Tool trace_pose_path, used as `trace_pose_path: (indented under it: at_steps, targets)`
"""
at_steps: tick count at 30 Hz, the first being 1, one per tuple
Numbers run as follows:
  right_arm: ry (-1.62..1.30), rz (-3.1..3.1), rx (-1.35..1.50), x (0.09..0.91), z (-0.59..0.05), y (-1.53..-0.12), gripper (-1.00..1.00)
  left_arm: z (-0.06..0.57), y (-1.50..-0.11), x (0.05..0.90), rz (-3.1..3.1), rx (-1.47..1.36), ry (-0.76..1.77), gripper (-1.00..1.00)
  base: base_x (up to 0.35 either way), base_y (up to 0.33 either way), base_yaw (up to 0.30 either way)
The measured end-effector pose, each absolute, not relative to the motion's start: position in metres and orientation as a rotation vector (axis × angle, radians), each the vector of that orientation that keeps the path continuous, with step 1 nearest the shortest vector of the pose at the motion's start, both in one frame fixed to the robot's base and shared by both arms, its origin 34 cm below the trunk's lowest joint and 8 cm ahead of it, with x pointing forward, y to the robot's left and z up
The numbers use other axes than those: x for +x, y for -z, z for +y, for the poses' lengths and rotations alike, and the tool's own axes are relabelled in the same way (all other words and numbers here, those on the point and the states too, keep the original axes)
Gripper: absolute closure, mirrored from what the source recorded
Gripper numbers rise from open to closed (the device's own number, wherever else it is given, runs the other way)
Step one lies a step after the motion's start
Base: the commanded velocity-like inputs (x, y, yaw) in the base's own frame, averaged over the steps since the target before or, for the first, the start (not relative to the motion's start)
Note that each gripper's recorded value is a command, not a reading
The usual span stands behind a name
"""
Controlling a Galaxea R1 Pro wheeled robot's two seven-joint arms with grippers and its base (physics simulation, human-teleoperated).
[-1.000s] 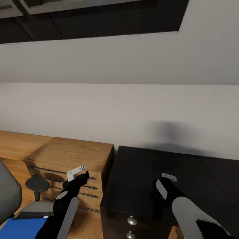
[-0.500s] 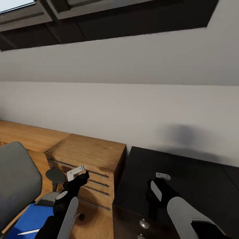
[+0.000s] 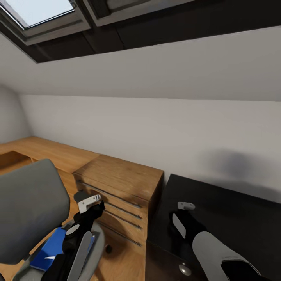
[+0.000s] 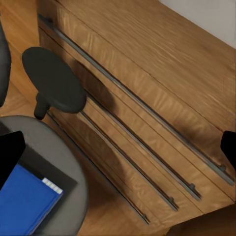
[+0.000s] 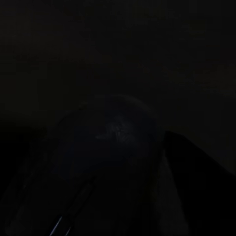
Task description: In the bedroom, organize the workspace by keeping the computer under the desk, ensuring the monitor is on the desk, placing the keyboard on the desk next to the monitor, placing the mouse on the desk next to the keyboard, moving the folder from the swivel chair onto the desk next to the mouse, stacking the notebook on top of the folder with the pen on top of the notebook, and positioning the swivel chair next to the desk.
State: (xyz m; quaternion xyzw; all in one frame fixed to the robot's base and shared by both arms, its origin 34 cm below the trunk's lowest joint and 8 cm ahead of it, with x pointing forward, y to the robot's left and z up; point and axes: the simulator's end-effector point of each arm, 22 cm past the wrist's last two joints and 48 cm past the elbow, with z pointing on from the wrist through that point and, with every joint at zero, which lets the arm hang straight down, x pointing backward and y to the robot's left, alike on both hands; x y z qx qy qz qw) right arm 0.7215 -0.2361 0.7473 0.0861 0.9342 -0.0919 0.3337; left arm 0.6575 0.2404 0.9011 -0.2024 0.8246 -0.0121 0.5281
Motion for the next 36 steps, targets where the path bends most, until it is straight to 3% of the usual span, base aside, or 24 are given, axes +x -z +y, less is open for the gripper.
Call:
trace_pose_path:
  at_steps: [36]
  targets:
    - [0.253,2.441,0.225,0.7210,-0.2437,-0.7465,1.00,0.2404,-0.9012,0.6576,1.970,-0.484,0.029,-1.00,0.000,0.000,0.023]
